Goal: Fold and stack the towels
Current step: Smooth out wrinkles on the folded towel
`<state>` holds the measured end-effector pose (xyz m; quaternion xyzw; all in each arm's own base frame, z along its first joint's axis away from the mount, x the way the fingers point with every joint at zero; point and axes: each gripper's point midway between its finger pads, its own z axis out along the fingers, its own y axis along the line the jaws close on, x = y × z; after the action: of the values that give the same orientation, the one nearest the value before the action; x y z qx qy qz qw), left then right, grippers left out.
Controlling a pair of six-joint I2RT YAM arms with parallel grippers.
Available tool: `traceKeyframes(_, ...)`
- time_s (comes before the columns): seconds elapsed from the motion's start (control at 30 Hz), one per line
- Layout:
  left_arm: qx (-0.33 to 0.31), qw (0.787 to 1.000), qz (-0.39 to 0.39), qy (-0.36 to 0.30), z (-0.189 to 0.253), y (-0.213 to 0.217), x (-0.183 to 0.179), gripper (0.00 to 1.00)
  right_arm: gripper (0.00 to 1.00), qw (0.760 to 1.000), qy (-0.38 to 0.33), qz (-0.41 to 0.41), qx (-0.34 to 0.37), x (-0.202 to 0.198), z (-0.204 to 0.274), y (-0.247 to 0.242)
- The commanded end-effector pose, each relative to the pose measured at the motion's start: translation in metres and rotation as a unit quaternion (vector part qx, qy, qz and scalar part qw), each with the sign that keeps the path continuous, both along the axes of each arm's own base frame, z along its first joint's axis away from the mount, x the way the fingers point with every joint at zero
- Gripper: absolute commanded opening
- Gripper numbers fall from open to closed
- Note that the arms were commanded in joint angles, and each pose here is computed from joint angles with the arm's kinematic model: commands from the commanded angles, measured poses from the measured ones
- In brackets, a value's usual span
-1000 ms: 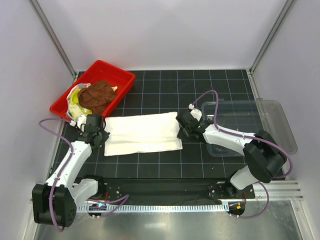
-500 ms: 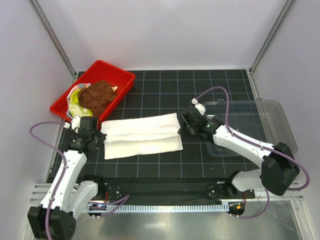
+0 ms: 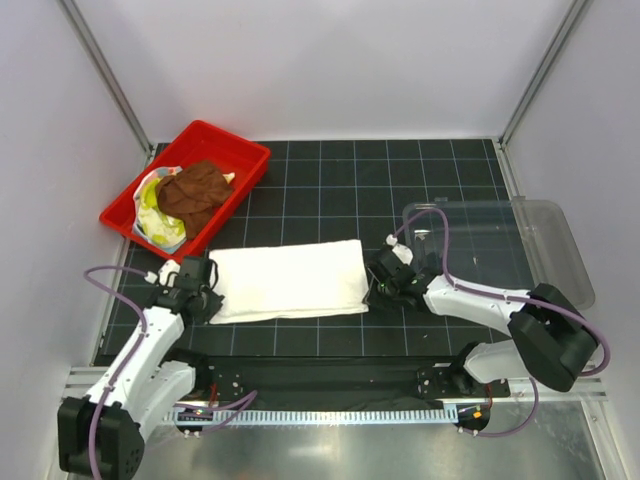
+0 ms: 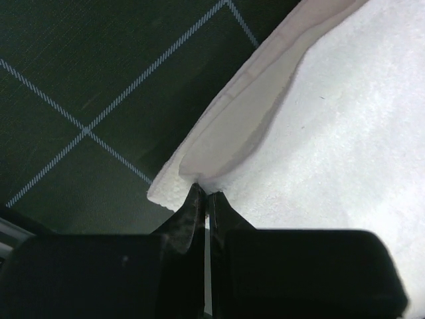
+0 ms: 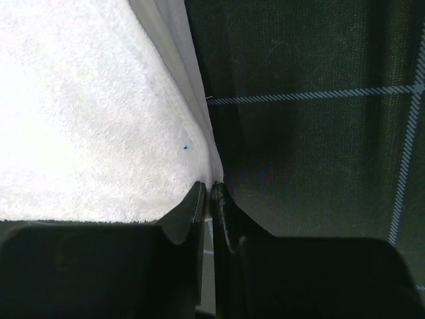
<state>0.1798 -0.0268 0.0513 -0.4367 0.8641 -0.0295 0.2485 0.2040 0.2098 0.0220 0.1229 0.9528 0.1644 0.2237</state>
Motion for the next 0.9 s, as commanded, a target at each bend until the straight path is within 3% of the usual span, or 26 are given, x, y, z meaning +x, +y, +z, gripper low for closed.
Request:
traceKeyframes(0.0,0.013,1.0,0.011,0.001,-0.011,0.004,0.005,0.0,0.01,0.998,-0.043,-0.042,-0.006,0.017,0.014,-0.008)
traceKeyframes(0.13,0.018,1.0,-0.009,-0.013,-0.004,0.001,0.021,0.0,0.01,0.996,-0.071,-0.041,-0.026,0.03,0.039,-0.015)
traceKeyframes(0.3,0.083,0.996,-0.003,-0.023,0.056,0.021,0.038,0.0,0.01,0.995,-0.096,-0.008,-0.021,0.037,0.081,-0.007)
traceKeyframes(0.5,0.073,0.996,0.036,-0.042,0.079,0.029,0.01,0.0,0.01,0.995,-0.081,0.014,0.05,0.011,0.102,0.002)
traceKeyframes(0.6,0.028,0.996,0.063,-0.051,0.048,0.021,-0.002,0.0,0.01,0.995,-0.058,0.006,0.084,-0.008,0.076,0.005)
traceKeyframes(0.7,-0.025,0.998,0.061,-0.025,0.012,0.003,-0.012,0.0,0.01,0.997,-0.028,0.001,0.072,-0.025,0.033,-0.003)
traceKeyframes(0.87,0.008,0.997,0.068,0.026,-0.002,0.01,-0.022,0.0,0.01,0.998,-0.016,0.002,0.055,-0.032,-0.003,-0.01)
